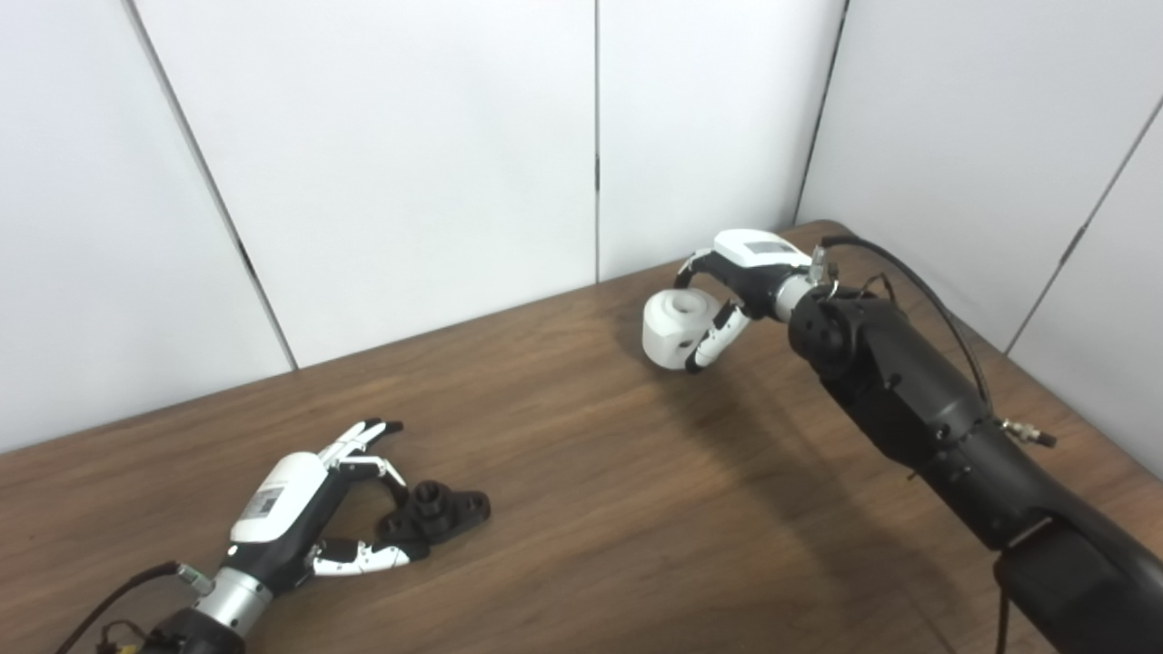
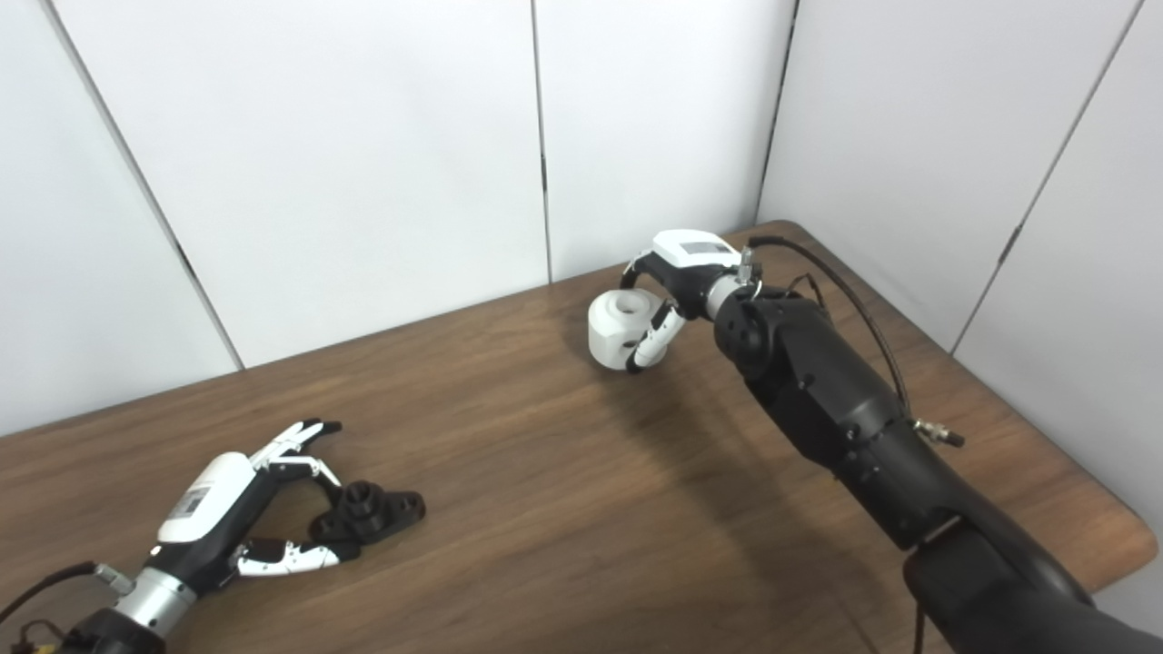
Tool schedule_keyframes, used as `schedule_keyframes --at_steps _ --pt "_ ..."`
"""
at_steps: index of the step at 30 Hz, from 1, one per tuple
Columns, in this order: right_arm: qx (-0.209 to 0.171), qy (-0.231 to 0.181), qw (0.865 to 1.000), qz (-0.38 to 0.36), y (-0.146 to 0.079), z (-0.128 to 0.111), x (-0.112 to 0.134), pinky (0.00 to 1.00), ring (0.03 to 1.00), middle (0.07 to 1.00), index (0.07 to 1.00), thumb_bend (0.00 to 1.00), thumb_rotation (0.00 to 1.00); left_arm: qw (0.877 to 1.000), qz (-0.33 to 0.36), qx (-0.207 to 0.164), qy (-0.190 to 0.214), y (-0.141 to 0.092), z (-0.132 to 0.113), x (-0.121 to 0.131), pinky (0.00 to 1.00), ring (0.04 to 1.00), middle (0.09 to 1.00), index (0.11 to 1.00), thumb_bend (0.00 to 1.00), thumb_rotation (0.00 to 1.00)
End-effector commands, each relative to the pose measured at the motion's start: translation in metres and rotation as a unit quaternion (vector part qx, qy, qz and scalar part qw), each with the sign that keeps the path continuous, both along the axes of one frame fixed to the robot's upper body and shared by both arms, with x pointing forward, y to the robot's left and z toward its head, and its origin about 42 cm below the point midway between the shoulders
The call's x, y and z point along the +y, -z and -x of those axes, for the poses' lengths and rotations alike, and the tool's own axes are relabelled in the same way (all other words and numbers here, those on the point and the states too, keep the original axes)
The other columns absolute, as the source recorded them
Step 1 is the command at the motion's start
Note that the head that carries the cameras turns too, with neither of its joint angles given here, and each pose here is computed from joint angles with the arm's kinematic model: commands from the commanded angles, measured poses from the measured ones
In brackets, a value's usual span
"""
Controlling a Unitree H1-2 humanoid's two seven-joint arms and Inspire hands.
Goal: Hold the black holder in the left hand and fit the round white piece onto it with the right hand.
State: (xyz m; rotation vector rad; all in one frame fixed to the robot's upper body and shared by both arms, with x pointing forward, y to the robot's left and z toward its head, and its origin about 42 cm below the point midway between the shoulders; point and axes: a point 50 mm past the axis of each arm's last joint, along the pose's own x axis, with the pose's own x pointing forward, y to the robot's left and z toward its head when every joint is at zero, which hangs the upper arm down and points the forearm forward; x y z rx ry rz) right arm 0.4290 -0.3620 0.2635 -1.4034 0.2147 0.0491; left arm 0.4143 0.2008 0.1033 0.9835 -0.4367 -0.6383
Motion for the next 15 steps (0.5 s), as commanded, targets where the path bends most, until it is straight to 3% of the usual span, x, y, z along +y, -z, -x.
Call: schedule_keyframes --at_steps 1,11,15 --pt "-0.049 -0.012 0.999 0.012 -0.030 -0.009 0.003 0.91 0.954 0.919 0.771 0.90 0.29 0.996 -0.069 0.059 -0.009 0.042 0.027 0.031 0.89 0.969 0.929 0.483 0.52 0.07" --pt "-0.040 -0.010 0.999 0.019 -0.023 -0.017 0.007 0.92 0.950 0.906 0.741 0.88 0.27 0.995 -0.071 0.063 -0.002 0.041 0.028 0.030 0.89 0.969 0.936 0.483 0.52 0.07" --pt "-0.057 -0.023 0.998 0.016 -0.019 -0.018 0.005 0.91 0.924 0.874 0.697 0.86 0.23 0.995 -0.070 0.064 -0.001 0.040 0.028 0.029 0.90 0.968 0.936 0.483 0.52 0.07"
